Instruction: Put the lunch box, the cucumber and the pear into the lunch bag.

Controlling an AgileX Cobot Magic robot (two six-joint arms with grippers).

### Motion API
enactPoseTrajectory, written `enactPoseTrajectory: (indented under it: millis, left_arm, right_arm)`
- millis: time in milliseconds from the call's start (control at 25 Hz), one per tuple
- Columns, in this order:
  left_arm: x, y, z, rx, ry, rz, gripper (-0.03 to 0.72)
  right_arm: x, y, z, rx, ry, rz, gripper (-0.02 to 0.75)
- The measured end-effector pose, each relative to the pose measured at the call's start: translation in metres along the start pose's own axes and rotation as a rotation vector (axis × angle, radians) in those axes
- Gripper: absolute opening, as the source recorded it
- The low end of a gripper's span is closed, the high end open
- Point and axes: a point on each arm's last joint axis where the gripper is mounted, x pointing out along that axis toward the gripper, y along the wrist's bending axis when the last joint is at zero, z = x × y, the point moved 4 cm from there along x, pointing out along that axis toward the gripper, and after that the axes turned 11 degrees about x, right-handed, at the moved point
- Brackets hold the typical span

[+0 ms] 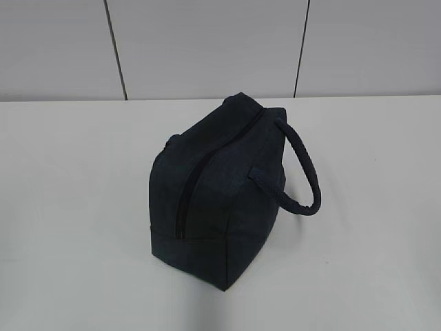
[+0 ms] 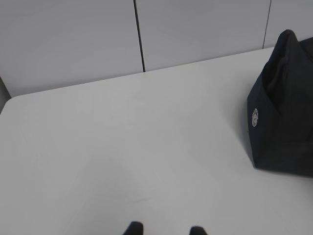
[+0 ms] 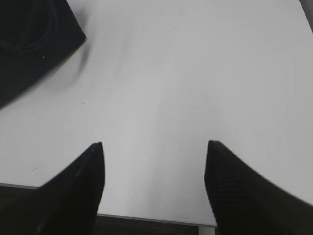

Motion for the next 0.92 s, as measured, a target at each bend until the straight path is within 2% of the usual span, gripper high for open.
enactPoseTrajectory:
  millis: [280, 520, 920]
  left_arm:
    - [0.0, 0.0, 0.0, -0.001, 0.0, 0.001, 0.176]
    - [-0.0005, 0.0017, -0.0008, -0.042, 0.022, 0.074, 0.176]
    - [-0.0005, 0.0018, -0.0008, -0.045, 0.023, 0.079, 0.176]
  right_arm:
    - [-0.0002, -0.0003, 0.0, 0.0, -0.002, -0.003, 0.497]
    - [-0.0014, -0.0037, -0.0002, 0.058, -0.017, -0.107, 0.497]
    - [-0.0015, -0.0041, -0.0002, 0.063, -0.018, -0.116, 0.497]
